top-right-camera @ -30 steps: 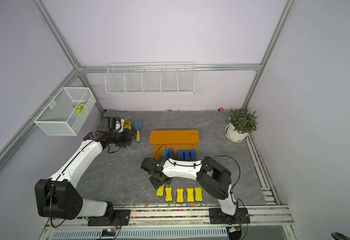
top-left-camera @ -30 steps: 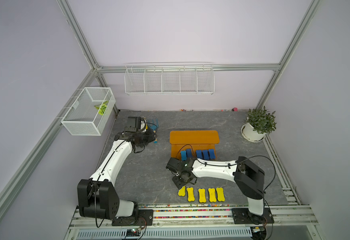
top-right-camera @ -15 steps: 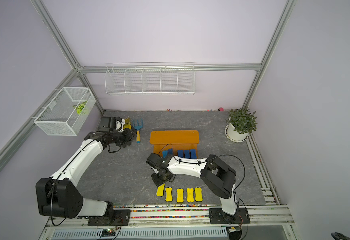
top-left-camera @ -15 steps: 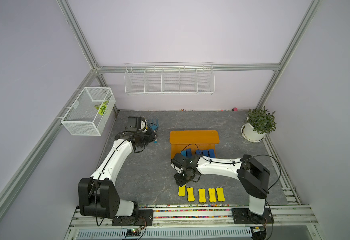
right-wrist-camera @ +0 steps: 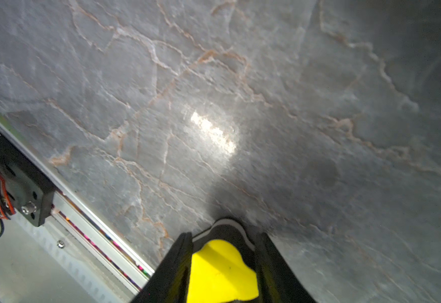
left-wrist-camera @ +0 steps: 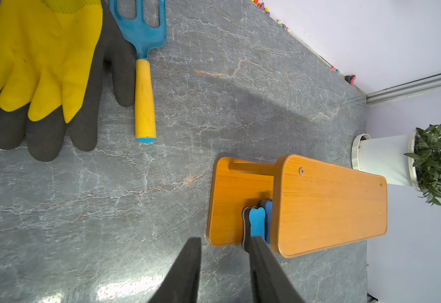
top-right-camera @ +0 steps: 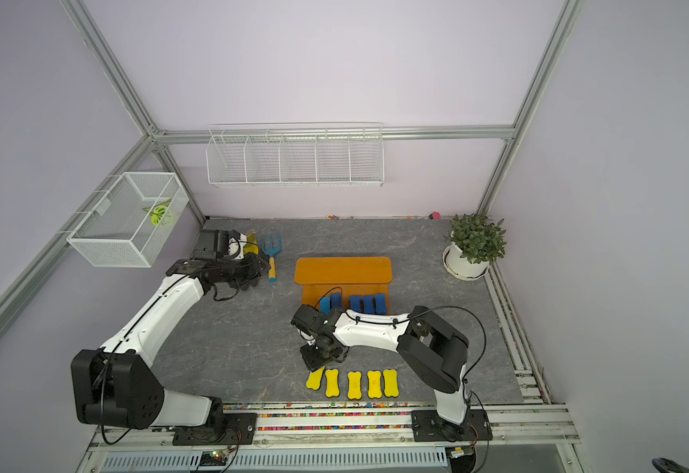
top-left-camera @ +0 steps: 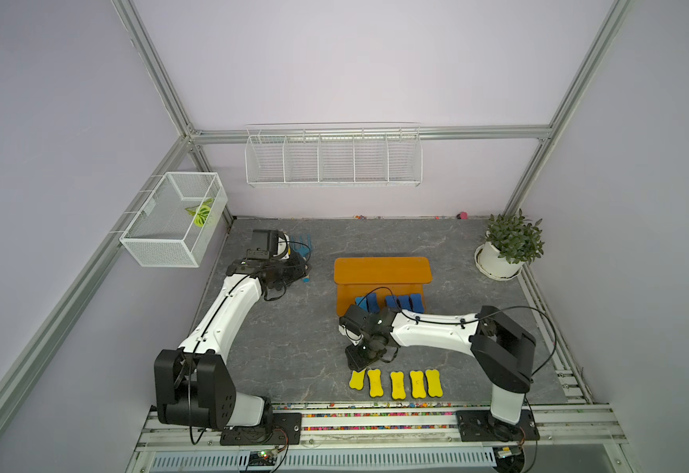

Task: Remove the whiteboard erasers from the shelf
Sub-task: Adjust the whiteboard eraser at the center of the board.

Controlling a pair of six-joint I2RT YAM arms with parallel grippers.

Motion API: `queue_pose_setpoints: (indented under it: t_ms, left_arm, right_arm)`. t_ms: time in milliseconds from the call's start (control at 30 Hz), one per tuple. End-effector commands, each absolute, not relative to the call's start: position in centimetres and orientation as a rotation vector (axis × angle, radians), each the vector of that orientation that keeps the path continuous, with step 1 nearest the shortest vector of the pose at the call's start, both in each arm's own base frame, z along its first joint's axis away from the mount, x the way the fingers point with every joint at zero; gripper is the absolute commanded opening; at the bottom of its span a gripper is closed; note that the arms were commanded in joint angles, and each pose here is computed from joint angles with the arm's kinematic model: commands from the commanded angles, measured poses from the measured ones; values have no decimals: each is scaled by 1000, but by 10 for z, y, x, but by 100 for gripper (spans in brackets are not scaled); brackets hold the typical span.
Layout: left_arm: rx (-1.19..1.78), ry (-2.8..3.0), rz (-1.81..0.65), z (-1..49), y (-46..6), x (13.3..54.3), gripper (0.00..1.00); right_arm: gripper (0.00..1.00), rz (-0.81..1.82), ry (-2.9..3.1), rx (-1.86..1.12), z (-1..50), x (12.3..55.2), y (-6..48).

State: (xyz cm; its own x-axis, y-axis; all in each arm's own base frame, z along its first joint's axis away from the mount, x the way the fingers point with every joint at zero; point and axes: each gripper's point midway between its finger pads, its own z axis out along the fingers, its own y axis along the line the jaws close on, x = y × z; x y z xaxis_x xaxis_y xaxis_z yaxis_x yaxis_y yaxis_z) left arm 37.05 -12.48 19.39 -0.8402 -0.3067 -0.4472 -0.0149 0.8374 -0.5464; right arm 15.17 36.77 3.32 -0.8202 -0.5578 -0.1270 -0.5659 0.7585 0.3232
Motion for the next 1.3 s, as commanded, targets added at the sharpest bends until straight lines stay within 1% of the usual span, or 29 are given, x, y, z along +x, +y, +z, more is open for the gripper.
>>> queue_pose_setpoints:
  t_ms: [0,533,1267]
  left_arm:
    - [-247,2480,-738,191,-124,375,37]
    - [-246,2481,-737,190,-124,376,37]
    - [-238,2485,-751,189,-126,378,36]
  right_arm:
    - [45,594,2911,-929,43,147,370]
    - [43,625,2907,-979,43,138,376]
    - [42,644,2892,-1043,42,127,383]
